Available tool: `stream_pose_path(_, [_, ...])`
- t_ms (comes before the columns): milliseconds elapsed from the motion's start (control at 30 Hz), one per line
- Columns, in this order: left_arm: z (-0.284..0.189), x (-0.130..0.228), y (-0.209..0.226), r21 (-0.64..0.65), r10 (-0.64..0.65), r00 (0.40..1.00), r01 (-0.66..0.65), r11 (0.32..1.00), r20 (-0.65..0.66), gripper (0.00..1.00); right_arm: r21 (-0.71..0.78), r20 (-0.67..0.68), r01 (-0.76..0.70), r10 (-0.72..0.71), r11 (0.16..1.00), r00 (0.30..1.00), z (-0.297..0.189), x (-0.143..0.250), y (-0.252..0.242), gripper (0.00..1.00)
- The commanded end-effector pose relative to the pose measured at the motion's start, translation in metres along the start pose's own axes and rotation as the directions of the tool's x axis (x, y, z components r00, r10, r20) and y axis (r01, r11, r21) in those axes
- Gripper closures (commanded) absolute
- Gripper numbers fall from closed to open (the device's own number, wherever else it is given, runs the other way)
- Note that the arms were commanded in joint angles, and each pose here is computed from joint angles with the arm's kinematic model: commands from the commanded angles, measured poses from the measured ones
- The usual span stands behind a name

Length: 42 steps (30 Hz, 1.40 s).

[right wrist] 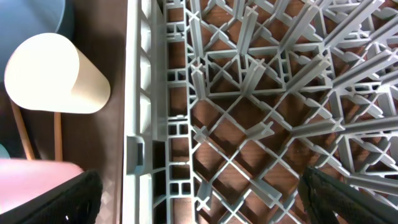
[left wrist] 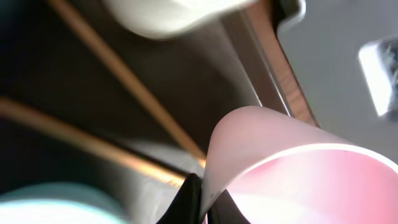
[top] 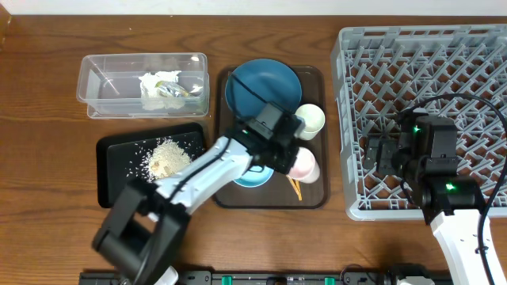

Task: Sort waste into correct bins and load items into the dishwasher rack
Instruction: 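Grasp the pink paper cup with the left gripper and lift it, then hand the pink cup from the left gripper to the right gripper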

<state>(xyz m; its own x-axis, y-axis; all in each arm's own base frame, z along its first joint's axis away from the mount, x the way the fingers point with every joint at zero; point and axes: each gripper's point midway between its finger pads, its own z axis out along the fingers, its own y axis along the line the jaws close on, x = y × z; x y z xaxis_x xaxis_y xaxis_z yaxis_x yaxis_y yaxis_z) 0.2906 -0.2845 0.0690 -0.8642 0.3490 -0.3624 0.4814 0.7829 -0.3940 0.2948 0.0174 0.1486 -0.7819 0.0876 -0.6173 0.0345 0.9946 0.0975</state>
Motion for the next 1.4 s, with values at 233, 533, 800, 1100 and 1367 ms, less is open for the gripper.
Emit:
stream_pose_path(233, [-0.116,-0.065,0.023,0.272,-0.375,0.899,0.311,0.911,0.228,0.94,-0.15,0.056,0.08,-0.072,0.986,0.996,-0.006,-0.016,0.028,0.01])
stream_pose_path(533, [-0.15,-0.082,-0.011,0.723,-0.322,0.942,0.157,0.673,0.096,0.94,-0.746,0.218,0.356,-0.299,0.562,0.929,-0.038,0.004,0.134,0.01])
stream_pose_path(800, [-0.135,-0.077,-0.018,0.763,-0.314,0.95,0.198,0.615,0.006,0.94,-0.868,0.312,0.381,-0.247,0.317,0.917,-0.042,-0.003,0.161,0.02])
stream_pose_path(1100, [-0.132,-0.071,-0.035,0.778,-0.273,0.962,0.188,0.6,-0.021,0.94,-0.836,0.454,0.502,-0.233,0.222,0.86,-0.04,-0.02,0.18,0.01])
stream_pose_path(1367, [-0.129,-0.067,-0.045,0.783,-0.257,0.965,0.193,0.592,-0.043,0.94,-0.778,0.574,0.605,-0.201,0.171,0.794,-0.055,-0.04,0.197,0.07])
